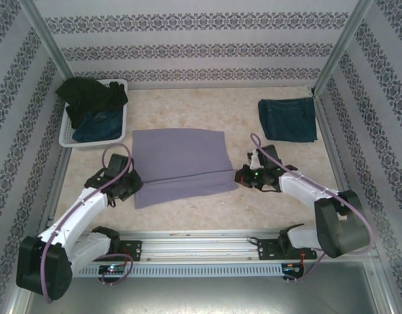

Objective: Fold and stack the skirts

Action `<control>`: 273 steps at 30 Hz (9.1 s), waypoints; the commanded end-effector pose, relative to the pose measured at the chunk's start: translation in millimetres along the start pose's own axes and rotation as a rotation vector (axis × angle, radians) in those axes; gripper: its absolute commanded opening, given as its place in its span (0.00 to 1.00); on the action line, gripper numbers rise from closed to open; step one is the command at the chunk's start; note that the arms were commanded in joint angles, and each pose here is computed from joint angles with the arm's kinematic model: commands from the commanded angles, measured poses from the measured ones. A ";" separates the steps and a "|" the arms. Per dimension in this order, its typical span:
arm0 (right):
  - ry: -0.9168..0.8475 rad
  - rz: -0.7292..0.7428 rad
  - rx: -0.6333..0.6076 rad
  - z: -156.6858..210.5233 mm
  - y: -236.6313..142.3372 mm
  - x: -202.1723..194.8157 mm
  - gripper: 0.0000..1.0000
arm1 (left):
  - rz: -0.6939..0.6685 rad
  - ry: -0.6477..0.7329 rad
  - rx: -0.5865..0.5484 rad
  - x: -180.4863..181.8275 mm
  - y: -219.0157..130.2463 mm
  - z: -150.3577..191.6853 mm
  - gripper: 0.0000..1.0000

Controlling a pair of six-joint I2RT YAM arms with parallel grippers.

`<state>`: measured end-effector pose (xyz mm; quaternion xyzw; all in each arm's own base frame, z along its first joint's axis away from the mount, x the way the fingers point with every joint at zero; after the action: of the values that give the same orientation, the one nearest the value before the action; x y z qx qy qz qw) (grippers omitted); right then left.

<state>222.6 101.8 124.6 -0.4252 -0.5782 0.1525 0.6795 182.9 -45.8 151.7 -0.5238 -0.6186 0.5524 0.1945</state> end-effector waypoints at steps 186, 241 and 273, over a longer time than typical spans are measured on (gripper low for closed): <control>0.391 0.074 -0.501 -19.5 -45.8 12.0 0.00 | -0.048 -0.069 -0.164 -69.7 -21.3 -60.7 0.00; 0.326 0.046 -0.491 -85.2 -25.8 16.7 0.00 | 0.129 0.169 -0.251 -148.3 -7.2 -165.3 0.00; 0.130 0.140 -0.253 -150.4 25.1 9.5 0.00 | -0.076 0.076 0.107 -78.9 148.9 -97.1 0.00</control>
<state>382.9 59.2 109.4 -0.5770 -0.4987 0.0515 0.6448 402.5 -111.2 110.4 -0.5929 -0.5829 0.5069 0.2274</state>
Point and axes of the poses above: each hand's point on the last joint's axis, 136 mm out from that joint toward the fingers, its own y axis out along the fingers, its own x axis along the line the jaws close on, z = x × y, the point moved 10 cm from there along -y, back along the fingers, and after that the axes turned 11 degrees about y, right-handed, at the moved point
